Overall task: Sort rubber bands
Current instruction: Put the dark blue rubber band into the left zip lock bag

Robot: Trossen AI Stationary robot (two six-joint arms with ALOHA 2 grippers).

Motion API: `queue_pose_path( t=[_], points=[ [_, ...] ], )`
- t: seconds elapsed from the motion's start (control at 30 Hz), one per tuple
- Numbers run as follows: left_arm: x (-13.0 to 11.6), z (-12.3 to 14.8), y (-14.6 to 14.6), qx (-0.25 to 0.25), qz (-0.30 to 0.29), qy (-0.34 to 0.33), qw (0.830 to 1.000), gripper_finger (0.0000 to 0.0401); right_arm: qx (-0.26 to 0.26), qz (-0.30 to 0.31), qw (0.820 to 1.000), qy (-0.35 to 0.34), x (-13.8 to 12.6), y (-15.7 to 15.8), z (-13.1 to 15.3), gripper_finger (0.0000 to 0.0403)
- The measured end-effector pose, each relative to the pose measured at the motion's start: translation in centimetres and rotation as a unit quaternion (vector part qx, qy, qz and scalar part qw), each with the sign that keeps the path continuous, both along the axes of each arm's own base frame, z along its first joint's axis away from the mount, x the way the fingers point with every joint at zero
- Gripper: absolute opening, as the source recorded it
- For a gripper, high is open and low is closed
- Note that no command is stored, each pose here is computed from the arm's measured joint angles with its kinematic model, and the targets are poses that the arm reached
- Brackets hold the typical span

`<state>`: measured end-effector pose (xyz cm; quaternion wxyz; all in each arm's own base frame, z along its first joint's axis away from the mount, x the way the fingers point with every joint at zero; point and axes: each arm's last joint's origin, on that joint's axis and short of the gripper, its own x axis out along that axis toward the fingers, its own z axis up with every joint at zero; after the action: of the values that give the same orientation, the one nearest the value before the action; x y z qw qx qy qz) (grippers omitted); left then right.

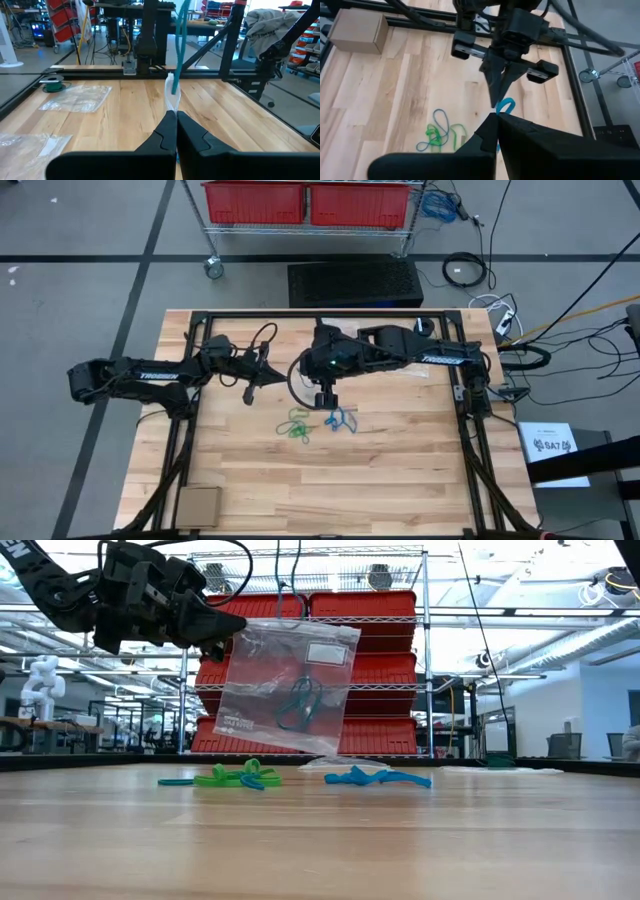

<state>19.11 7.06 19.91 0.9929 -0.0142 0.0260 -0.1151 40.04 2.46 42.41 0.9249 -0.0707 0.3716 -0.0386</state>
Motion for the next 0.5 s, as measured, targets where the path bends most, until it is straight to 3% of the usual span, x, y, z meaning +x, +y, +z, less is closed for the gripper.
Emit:
queue_pose_path(
  t=[0.2,0.5],
  points=[
    [0.0,0.0,0.0,-0.003,0.000,-0.001,1.000,0.0001,0.013,-0.013,1.000,0.022,0.3,0.0,-0.9,0.0000],
    [0.0,0.2,-0.1,-0.008,-0.005,-0.006,1.000,0.0001,0.032,-0.027,0.994,0.099,3.5,-1.7,-5.8,0.0000]
  ],
)
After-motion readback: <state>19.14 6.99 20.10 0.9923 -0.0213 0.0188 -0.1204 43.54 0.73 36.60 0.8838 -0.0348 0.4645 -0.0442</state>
